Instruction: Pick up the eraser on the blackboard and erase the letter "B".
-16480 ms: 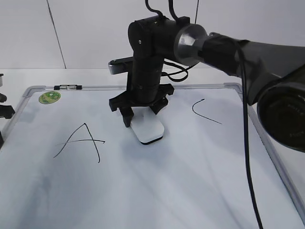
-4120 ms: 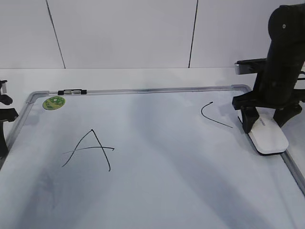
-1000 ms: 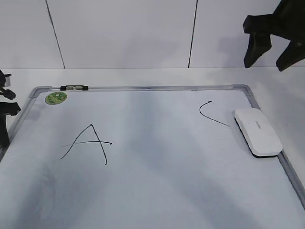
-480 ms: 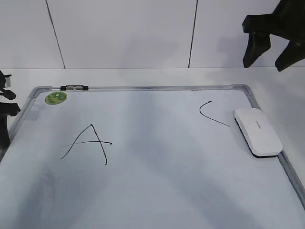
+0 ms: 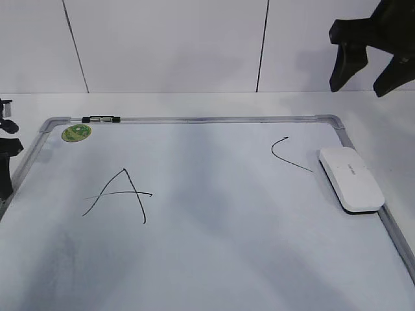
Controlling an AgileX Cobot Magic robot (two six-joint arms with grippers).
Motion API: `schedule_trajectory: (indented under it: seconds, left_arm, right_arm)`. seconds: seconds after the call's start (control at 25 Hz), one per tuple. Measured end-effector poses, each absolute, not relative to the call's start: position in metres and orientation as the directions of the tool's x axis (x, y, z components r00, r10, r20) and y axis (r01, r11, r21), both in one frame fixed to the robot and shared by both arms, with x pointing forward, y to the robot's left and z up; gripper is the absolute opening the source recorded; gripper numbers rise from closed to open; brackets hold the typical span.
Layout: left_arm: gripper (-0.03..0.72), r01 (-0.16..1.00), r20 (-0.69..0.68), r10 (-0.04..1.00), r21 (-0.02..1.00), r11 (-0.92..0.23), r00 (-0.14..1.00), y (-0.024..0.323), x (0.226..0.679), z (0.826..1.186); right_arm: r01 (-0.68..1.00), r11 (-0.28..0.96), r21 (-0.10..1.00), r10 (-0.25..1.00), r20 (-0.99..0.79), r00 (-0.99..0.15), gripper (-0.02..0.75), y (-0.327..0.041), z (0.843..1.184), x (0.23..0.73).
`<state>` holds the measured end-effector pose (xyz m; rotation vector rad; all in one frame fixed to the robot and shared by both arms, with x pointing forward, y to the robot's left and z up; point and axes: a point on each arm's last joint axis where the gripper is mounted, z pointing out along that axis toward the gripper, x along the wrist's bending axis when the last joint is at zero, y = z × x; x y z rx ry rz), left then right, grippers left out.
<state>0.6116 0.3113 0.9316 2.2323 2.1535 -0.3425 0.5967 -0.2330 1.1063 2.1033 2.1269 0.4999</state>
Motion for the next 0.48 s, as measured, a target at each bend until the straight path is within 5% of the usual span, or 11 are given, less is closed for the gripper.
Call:
schedule_trajectory:
  seconds: [0.48]
  left_arm:
    - [0.288,0.998,-0.135,0.990,-0.054,-0.045,0.037,0.313,0.605,0.970]
  right_arm:
    - [0.894,0.019,0.447,0.986,0.139,-0.091,0.574,-0.240,1.159,0.561]
